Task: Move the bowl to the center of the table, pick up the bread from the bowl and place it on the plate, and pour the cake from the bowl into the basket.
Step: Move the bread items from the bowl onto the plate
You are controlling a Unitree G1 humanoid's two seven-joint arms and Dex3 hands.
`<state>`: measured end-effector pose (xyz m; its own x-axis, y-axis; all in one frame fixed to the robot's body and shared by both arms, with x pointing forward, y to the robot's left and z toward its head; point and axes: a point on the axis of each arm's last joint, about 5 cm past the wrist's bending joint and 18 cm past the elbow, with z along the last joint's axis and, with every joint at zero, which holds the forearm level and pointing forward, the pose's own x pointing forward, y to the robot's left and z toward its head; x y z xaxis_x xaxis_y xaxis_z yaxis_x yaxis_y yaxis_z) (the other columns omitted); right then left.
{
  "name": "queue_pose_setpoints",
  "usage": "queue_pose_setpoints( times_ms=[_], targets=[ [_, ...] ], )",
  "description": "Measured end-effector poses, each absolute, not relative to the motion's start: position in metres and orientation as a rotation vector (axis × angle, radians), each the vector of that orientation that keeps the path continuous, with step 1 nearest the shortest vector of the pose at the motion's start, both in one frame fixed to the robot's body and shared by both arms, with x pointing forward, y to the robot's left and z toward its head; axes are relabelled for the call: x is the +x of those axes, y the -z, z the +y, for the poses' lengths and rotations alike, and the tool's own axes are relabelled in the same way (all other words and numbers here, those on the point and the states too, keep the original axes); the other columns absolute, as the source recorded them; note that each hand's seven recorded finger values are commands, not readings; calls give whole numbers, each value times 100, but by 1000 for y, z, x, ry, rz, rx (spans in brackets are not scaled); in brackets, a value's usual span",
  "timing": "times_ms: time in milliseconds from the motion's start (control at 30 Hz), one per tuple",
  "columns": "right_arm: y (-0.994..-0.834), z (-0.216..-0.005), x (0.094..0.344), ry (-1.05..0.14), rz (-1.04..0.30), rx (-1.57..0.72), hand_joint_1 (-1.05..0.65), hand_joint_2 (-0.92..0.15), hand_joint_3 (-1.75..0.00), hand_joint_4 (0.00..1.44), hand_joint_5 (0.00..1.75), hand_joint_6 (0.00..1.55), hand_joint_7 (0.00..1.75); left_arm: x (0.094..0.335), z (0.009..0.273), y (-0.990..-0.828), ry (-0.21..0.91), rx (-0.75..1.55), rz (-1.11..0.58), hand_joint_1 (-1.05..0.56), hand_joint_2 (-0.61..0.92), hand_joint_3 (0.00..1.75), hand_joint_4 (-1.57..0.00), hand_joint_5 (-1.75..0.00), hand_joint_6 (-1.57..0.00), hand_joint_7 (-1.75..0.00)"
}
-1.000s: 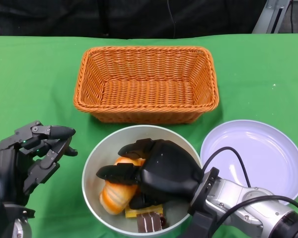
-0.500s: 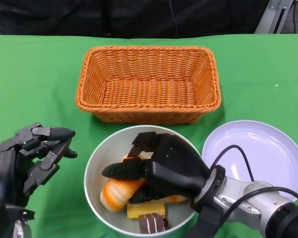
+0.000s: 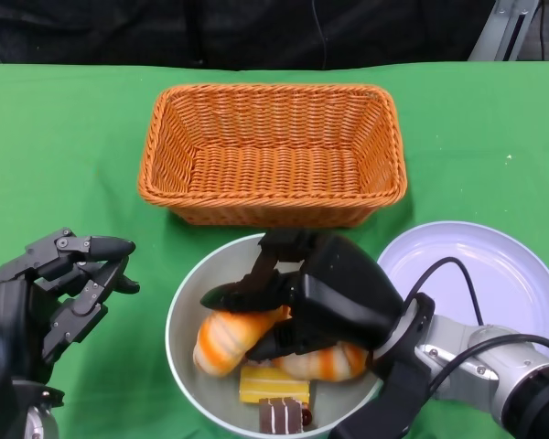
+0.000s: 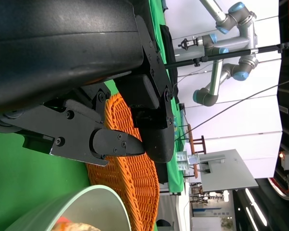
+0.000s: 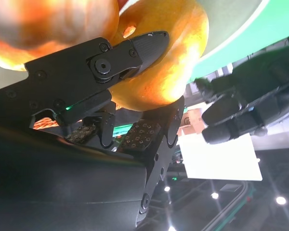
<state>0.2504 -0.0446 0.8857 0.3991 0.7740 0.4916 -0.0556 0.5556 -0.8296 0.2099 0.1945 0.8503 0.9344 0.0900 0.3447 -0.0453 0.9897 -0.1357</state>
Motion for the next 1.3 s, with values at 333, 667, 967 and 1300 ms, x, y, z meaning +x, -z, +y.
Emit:
queue_pose_setpoints(
  times_ms=[333,667,967,1300],
  targets=[
    [-906,-52,254,-539,-999,-722,-17,-91,-2,90,100,125,2,209,196,-847,-82,-135,-340,-16,92,26,-88,-120,-106,-65],
    [-912,-53,251,-489,-981,-647,-19,-91,-1,94,108,128,4,209,196,-845,-82,-125,-330,-18,92,24,-88,-119,-106,-64],
    [-926,-57,246,-428,-928,-516,-20,-90,-1,82,135,128,5,208,196,-844,-86,-117,-324,-16,92,26,-88,-121,-107,-66],
    [-944,-87,246,-279,-836,-401,-19,-89,-1,75,159,128,9,209,198,-843,-87,-114,-315,-16,92,26,-88,-121,-107,-67]
  ],
)
